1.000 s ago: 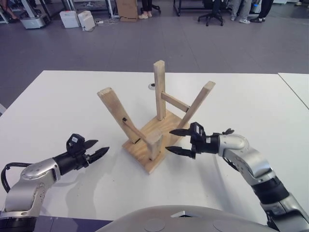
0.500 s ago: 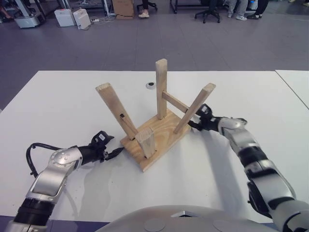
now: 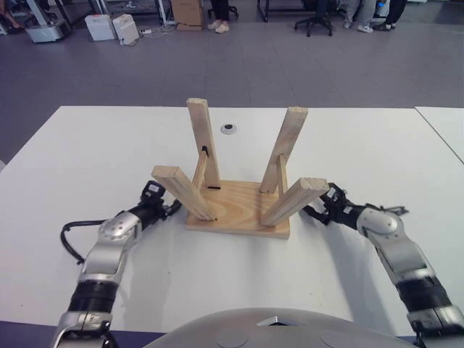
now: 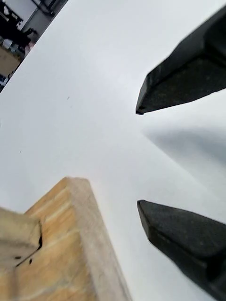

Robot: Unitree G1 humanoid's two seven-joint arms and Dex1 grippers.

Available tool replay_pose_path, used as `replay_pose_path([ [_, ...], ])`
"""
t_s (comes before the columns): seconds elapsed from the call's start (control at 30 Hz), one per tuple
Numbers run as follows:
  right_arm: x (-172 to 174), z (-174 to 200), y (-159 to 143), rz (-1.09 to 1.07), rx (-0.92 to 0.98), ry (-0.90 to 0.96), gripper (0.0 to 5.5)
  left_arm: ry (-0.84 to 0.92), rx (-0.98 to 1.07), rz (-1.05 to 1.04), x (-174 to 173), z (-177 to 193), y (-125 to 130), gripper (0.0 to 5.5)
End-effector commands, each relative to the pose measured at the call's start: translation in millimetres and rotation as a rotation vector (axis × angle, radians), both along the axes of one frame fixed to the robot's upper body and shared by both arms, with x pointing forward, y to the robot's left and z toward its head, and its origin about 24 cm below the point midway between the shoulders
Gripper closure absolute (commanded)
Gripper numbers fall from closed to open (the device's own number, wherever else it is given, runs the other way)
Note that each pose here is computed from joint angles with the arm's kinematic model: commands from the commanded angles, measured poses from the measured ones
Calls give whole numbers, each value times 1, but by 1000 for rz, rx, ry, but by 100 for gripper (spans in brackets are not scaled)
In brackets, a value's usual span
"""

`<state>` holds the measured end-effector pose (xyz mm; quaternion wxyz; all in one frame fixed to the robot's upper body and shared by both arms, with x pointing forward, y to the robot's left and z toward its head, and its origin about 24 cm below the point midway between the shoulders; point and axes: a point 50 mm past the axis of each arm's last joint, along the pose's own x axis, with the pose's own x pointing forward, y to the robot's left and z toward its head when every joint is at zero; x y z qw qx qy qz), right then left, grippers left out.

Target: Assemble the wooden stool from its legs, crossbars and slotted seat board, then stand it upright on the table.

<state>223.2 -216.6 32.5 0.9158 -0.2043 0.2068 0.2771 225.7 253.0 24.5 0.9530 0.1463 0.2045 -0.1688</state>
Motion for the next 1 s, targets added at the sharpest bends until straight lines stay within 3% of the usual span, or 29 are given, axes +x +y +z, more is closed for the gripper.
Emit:
replay_pose_path([
  [0.03,-38,-1,19,-71,50,48,210,83,7,-69,-40,-6,-14,210],
  [0.13,-51,-10,46,-64,118,115,210,153,1,-161,-59,-11,-46,210],
  [0.27,-49,-7,62,-24,271,179,210,104,-129,-202,-46,5,-82,210],
  [0.37,-36,19,72,-25,450,138,210,67,-344,-327,-50,39,-117,210],
  [0.47,-25,61,87,-17,571,92,210,-13,-499,-446,-48,85,-135,210],
  [0.67,-26,120,71,103,552,20,210,-30,-558,-439,-47,111,-117,210],
  [0.87,-38,106,59,83,390,140,210,33,-525,-400,-50,108,-100,210],
  [1.0,-27,106,21,-40,245,74,210,71,-353,-353,-45,105,-60,210],
])
